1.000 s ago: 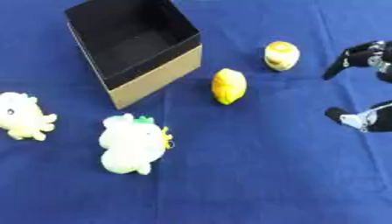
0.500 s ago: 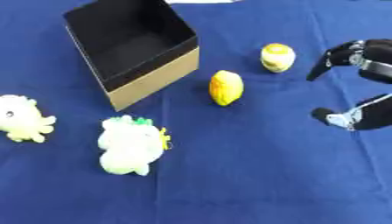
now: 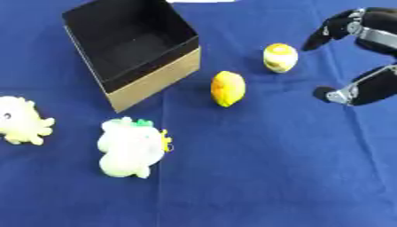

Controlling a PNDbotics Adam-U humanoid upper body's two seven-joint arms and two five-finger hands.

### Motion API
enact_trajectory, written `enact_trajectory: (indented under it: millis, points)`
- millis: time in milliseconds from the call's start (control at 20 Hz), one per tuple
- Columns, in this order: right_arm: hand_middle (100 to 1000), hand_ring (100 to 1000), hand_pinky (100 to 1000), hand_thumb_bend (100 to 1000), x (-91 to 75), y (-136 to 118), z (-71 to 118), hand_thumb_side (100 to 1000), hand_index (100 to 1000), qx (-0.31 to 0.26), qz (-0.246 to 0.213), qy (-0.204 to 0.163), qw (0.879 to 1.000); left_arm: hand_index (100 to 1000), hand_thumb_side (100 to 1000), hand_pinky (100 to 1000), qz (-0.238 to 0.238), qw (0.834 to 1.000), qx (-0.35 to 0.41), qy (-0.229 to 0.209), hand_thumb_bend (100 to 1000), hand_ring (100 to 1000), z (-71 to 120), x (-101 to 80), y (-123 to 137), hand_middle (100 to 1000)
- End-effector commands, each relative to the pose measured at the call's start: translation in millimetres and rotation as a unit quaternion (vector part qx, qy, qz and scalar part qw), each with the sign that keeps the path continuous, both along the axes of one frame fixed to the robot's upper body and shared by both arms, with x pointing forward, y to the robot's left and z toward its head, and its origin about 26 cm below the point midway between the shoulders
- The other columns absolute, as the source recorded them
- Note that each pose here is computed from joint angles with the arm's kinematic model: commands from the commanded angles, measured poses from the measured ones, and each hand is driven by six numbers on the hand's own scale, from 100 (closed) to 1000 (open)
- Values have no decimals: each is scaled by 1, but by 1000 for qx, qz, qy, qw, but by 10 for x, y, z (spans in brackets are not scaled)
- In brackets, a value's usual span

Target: Pick up objects on the table and place them in the box.

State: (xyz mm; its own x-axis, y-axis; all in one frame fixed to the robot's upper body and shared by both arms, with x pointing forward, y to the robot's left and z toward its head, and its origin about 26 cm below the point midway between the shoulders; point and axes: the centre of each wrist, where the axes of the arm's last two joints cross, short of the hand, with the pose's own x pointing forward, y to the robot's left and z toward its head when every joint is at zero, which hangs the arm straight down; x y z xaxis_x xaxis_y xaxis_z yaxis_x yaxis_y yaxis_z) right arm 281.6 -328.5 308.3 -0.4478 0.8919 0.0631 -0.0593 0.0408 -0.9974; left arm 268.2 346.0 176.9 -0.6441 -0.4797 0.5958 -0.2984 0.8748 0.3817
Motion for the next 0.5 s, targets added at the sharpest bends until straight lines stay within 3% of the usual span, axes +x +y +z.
enact_trajectory:
  millis: [50, 500]
  points:
    - [714, 814, 839, 399, -8, 28, 133, 100, 784, -5, -7, -10, 1000, 816, 537, 747, -7, 1000, 4, -9, 275, 627, 74, -6, -15, 624]
    - [704, 808, 834, 355, 251, -51, 246, 100, 785, 22, -42, -32, 998, 815, 537, 748, -11, 1000, 2, -7, 272, 627, 70, 2, -36, 624]
